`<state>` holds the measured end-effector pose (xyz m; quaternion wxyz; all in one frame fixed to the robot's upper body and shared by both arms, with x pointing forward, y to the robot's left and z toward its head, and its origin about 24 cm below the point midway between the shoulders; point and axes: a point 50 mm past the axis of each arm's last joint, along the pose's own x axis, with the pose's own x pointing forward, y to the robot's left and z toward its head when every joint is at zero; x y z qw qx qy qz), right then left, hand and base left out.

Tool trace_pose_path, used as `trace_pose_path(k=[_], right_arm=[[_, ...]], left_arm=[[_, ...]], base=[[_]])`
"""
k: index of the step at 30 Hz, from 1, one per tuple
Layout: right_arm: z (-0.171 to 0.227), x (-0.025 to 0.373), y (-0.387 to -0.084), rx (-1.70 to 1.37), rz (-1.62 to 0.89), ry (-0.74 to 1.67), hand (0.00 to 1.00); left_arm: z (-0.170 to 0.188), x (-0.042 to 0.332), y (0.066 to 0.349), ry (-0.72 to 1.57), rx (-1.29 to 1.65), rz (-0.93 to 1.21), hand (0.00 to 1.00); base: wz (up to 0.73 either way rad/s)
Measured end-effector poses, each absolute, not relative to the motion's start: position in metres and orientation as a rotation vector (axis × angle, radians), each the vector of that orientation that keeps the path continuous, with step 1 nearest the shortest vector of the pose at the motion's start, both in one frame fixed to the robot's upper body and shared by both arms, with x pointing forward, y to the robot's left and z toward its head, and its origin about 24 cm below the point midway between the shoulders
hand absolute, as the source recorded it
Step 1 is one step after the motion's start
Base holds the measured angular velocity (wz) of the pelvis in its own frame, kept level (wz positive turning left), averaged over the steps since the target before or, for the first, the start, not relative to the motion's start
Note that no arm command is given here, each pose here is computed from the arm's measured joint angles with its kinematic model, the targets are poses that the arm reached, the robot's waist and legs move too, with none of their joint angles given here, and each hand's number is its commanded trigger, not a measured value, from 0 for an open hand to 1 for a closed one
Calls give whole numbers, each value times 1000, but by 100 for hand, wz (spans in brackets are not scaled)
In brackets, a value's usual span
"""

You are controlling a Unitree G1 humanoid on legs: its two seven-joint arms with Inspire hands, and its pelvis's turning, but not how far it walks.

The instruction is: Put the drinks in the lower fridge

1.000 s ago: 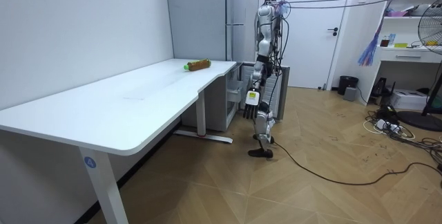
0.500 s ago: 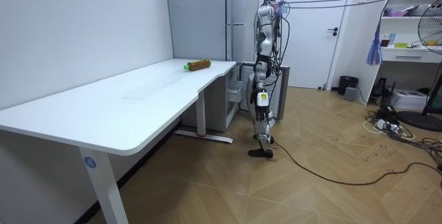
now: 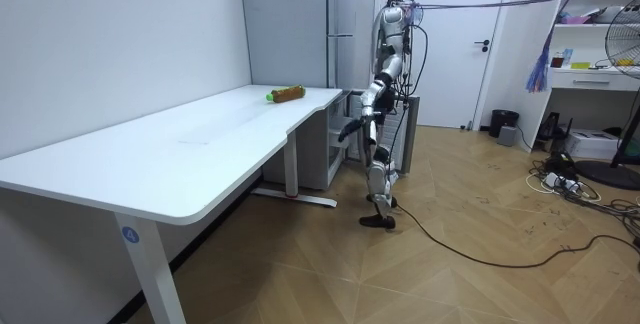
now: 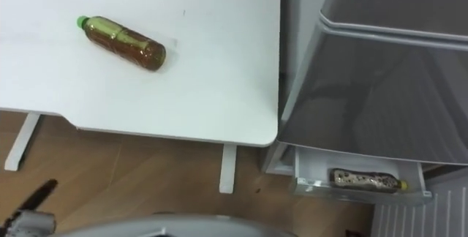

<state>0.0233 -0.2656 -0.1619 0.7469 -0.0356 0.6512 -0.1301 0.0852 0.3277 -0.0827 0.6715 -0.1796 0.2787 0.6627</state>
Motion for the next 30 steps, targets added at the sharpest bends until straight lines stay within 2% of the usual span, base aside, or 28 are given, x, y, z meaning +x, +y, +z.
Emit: trace_pose_path(k=[3,6,8,12,16,20,24,27,30], right_arm=[[-162,22,-266,-84,-283,1413,0],[-162,20,-266,-80,-288,1406,0],[-162,19,-266,-84,-286,1403,0],[-162,13,-269,-85,-294,1412,0],[-161,8,-272,-86,-290,1419,0],[-161,3,-274,-162,-195,1466,0],[-161,0,-274,-194,-126,1507,0],[-160,5,-279,-212,-115,1514,0],[-159,7,-279,-204,-96,1518,0]], left_arm=[[-46,110,338,435,-220,1460,0],[-20,124,339,304,-108,1440,0],[12,137,338,146,-22,1413,0],[61,156,327,-103,188,1305,0],[90,167,320,-244,363,1213,0],[126,180,305,-401,650,1031,0],[137,194,289,-446,771,861,0],[128,207,274,-392,803,691,0],[123,218,274,-335,837,577,0]], base=[[0],[1],[7],[11],[2],[0],[-1],[-14],[-14]])
